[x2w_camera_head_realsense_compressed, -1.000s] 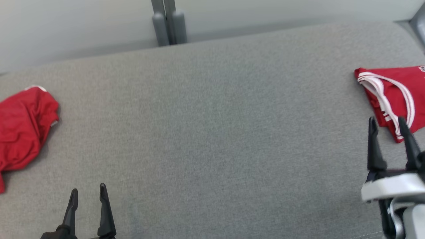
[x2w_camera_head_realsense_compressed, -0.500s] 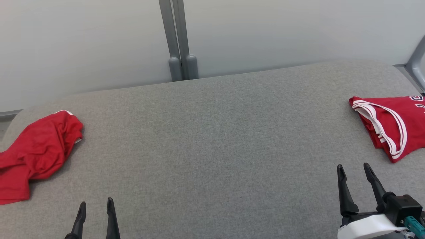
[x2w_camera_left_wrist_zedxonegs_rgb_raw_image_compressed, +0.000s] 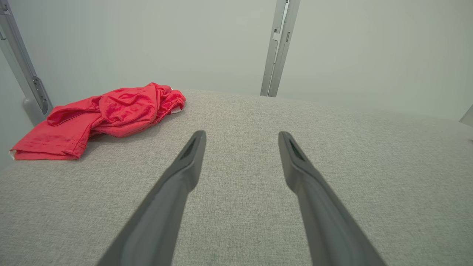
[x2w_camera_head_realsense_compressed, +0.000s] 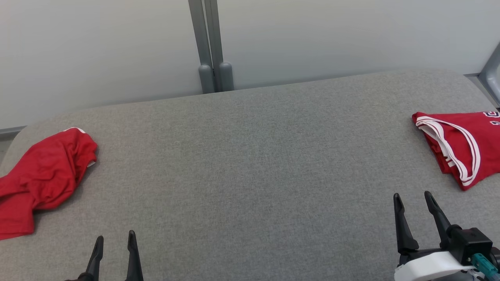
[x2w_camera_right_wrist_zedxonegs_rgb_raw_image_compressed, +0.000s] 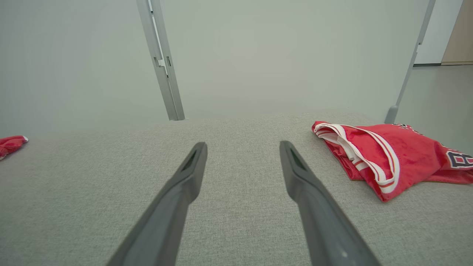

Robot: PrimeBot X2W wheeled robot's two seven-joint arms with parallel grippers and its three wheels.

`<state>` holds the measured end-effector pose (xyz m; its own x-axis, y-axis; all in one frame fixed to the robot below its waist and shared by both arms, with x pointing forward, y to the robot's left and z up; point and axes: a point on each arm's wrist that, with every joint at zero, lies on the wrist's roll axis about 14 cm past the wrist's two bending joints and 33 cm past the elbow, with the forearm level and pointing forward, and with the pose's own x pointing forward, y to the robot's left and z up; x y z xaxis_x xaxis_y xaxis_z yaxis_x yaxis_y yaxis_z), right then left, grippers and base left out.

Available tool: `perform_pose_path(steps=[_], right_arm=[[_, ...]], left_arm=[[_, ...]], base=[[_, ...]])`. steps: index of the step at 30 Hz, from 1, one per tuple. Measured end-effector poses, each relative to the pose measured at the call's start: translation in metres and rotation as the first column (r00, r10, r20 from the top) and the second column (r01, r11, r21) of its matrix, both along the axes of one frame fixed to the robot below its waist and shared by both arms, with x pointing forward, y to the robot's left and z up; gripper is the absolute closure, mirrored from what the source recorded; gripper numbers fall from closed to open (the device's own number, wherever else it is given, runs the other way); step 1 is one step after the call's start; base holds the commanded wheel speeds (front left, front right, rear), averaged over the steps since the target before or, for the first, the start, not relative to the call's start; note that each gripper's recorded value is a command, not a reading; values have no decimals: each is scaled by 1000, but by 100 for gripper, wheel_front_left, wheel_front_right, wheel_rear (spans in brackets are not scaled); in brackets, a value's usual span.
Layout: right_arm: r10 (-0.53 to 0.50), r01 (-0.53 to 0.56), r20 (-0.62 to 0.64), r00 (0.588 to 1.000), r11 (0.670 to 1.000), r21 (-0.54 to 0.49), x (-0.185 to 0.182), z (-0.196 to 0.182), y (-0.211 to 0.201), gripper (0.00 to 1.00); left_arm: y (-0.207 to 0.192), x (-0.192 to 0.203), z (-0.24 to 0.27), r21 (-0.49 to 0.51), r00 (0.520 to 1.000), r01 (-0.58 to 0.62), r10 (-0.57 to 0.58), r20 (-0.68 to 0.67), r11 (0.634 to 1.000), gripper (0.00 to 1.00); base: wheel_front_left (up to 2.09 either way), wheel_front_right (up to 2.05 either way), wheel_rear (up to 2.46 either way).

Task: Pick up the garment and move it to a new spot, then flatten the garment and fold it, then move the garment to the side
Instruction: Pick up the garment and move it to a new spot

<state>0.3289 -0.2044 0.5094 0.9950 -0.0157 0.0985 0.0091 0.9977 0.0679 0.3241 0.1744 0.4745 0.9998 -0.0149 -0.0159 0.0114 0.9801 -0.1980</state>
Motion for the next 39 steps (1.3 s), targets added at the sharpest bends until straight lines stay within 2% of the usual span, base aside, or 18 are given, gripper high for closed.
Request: perform_pose_path(steps=[7, 14, 18, 23, 29, 34, 39], right_arm=[[36, -36, -4, 999, 999, -3, 5, -1, 11, 0], [170, -170, 7, 985, 985, 1, 18, 3, 54, 0], [291, -291, 5, 957, 957, 8, 24, 2, 95, 0], [452, -452, 10, 892, 892, 17, 26, 4, 152, 0], [558, -559, 17, 829, 829, 9, 24, 8, 192, 0], [596, -596, 5, 803, 803, 13, 21, 5, 206, 0], [582, -582, -13, 813, 813, 7, 24, -2, 198, 0]], left_arm=[[7, -3, 3, 0, 1000, -25, 25, 10, 1000, 0], [34, -20, 6, 3, 993, -118, 118, 21, 993, 0], [56, -38, 7, 3, 980, -197, 197, 27, 980, 0], [93, -74, 8, 10, 942, -334, 334, 37, 942, 0], [114, -102, 13, 5, 909, -414, 413, 61, 910, 0], [122, -108, 25, -6, 893, -441, 440, 100, 897, 0], [126, -97, 35, -18, 890, -440, 438, 125, 898, 0]], base=[[0, 0, 0], [0, 0, 0], [0, 0, 0], [0, 0, 0], [0, 0, 0], [0, 0, 0], [0, 0, 0]])
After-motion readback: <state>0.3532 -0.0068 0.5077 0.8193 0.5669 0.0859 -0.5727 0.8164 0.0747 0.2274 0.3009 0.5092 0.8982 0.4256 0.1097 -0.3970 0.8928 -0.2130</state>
